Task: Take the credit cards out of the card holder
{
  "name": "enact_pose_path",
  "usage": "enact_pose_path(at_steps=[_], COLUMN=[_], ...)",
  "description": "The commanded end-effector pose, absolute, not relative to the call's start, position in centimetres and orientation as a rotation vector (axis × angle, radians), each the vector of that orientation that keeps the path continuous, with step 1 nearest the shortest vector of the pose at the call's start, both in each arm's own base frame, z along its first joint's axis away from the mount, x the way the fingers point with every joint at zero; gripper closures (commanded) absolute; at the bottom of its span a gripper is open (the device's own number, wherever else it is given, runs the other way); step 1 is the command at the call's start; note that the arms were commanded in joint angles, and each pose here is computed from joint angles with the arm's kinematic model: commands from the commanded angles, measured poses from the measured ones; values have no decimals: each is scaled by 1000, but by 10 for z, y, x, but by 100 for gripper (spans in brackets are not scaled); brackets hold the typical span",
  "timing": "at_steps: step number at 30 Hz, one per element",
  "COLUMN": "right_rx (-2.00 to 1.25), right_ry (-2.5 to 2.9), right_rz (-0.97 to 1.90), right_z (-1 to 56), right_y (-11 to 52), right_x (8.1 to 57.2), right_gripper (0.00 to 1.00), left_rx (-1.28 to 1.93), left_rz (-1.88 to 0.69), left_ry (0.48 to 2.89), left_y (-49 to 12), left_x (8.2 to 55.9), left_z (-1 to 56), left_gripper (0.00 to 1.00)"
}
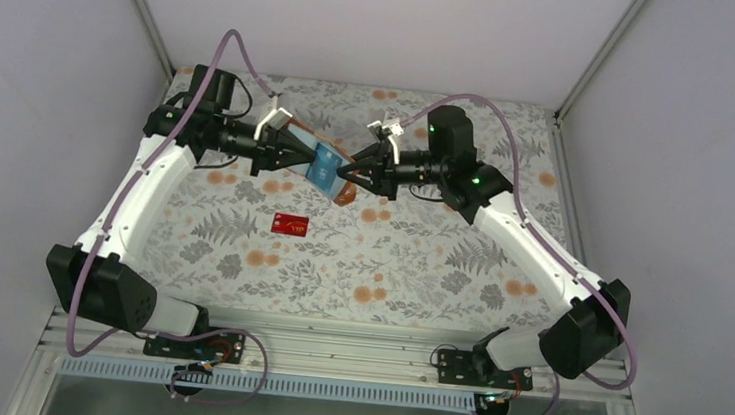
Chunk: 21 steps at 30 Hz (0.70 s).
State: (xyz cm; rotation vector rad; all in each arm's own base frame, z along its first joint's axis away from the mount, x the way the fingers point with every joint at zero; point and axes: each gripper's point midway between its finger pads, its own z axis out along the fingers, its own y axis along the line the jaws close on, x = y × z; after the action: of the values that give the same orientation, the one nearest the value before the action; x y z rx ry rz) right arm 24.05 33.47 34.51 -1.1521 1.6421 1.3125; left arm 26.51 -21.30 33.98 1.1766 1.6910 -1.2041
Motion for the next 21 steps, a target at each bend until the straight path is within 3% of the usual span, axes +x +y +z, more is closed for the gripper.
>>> enact_pose_path(at_steps=[1,9,19,20,21], right_rx=[-1153,-1130,-1170,-1179,-1183], right_ry=[1650,1680,1684,1677,1671], right_rz=[1361,1325,1359,1370,1370], right_z=[337,331,330,331,332], right_y=[340,333,331,331,331], right_x=[244,254,251,249,249], right_gripper=[83,95,96,96,96], left_rx=[1156,1167,1245,1253,1257], left_rz=[-1236,-1148,-1072,-1073,-1076], left_ry=[1647,1662,1676,1678,1672], left_y=[-212,-199,-204,-207,-209], left_x=[272,276,275,274,273], left_z=[345,338,320,318,319], left_gripper=[98,98,98,96,89])
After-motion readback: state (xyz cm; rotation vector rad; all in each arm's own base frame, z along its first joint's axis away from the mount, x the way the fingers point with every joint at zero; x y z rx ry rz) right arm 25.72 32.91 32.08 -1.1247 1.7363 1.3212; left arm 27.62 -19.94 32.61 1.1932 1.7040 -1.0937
